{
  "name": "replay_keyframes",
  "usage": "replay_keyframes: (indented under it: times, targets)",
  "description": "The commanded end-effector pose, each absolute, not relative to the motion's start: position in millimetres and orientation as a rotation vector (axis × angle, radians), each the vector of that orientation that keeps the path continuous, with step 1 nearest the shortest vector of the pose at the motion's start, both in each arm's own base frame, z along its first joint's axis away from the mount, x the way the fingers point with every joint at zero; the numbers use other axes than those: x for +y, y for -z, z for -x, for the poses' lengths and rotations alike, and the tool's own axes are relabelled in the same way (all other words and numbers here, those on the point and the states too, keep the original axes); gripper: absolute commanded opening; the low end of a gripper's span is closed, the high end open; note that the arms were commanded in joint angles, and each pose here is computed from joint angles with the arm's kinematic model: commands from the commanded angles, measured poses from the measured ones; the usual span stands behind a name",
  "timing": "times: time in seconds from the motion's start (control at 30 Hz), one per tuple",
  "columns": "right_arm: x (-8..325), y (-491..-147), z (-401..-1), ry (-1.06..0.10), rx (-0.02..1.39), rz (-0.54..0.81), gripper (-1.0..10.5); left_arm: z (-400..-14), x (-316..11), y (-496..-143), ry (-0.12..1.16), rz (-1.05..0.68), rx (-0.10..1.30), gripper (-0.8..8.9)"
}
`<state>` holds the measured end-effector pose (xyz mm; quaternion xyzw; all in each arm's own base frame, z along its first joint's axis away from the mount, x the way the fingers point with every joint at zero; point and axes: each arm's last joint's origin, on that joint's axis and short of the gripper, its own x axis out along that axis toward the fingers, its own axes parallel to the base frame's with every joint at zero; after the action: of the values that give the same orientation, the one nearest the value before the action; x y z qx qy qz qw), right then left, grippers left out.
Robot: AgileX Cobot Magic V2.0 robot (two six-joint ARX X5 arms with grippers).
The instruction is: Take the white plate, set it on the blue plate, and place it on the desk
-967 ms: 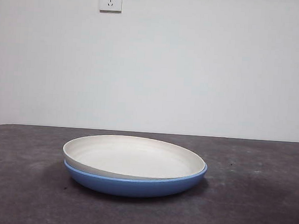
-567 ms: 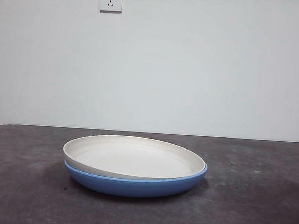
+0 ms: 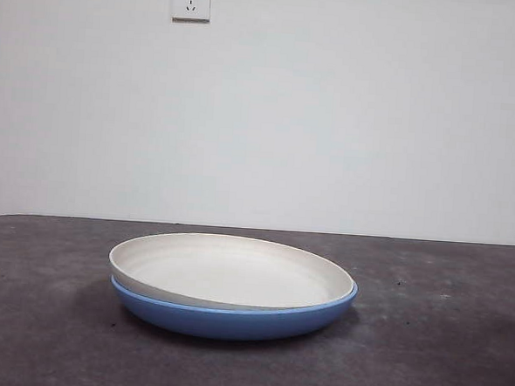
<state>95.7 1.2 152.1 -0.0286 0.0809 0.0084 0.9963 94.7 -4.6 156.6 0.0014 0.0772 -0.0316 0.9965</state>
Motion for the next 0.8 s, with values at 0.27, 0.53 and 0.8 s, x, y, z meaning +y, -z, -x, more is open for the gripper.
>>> replay_keyframes:
  times: [0.27,0.53,0.8]
  targets:
    - [0.8,-149.1,-95.7,-0.006,0.178,0.061,0.2,-95.6,-4.4,-149.1,0.057,0.003,0.179,0.29]
    - [0.6,-149.1,-95.7,0.002,0.178,0.015,0.2,-95.6,-4.4,-149.1,0.057,0.003,0.179,0.29]
    - [0.3,-151.1,-96.0,0.012,0.157,0.014,0.2,-95.6,-4.4,-149.1,0.057,0.003,0.179,0.29]
